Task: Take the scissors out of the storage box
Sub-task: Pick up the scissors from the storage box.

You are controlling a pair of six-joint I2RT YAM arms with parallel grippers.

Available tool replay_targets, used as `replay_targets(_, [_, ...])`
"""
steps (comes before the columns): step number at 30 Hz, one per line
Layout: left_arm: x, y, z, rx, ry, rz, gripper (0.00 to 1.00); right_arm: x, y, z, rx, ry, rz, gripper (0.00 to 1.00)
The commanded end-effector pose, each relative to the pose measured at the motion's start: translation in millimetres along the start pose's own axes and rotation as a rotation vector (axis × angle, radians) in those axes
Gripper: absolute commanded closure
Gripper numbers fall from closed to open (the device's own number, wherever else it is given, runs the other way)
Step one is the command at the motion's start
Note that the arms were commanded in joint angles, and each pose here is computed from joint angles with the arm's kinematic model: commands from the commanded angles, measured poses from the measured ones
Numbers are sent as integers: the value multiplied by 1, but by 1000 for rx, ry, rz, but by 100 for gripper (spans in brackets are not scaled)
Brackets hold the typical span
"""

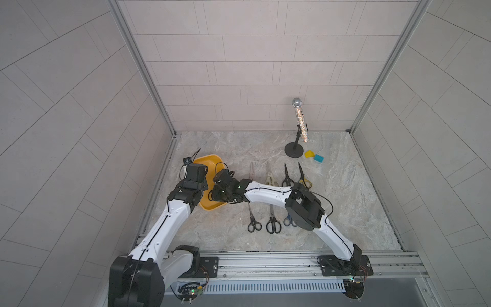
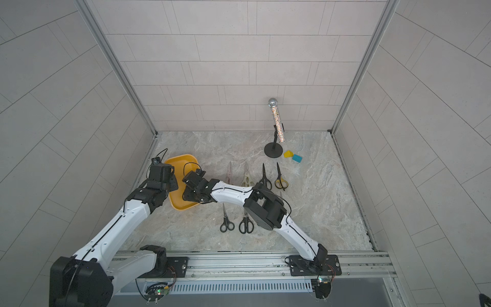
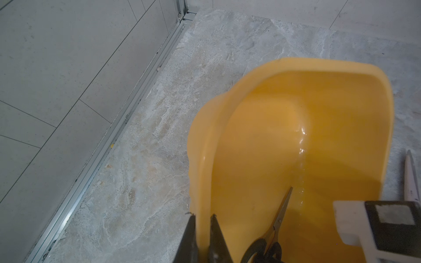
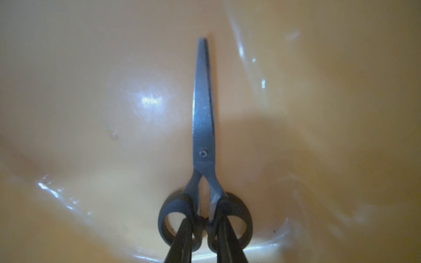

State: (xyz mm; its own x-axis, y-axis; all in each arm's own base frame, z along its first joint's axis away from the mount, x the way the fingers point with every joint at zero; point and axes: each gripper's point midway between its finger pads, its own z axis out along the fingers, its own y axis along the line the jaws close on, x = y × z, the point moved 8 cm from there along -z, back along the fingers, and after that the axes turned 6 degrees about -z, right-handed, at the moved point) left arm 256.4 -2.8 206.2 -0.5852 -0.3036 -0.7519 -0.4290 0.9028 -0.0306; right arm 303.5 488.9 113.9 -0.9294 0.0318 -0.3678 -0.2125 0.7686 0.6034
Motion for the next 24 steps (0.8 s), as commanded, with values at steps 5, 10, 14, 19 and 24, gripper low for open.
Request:
replay_targets(5, [3, -2, 1, -13, 38, 38, 100, -19, -1, -33, -25, -37, -13, 92])
replay_targets(10, [4, 0, 6, -26, 59, 33, 100, -24, 9, -57, -57, -57, -43, 92])
replay_targets(14, [5, 0, 9, -34, 75, 37, 100, -26, 13, -68, -72, -66, -60, 92])
replay_targets(19, [4, 2, 9, -44, 79, 30, 100, -27, 15, -78, -88, -63, -68, 93])
replay_targets(24, [5, 4, 10, -64, 88, 34, 100, -32, 20, -102, -129, -54, -91, 94])
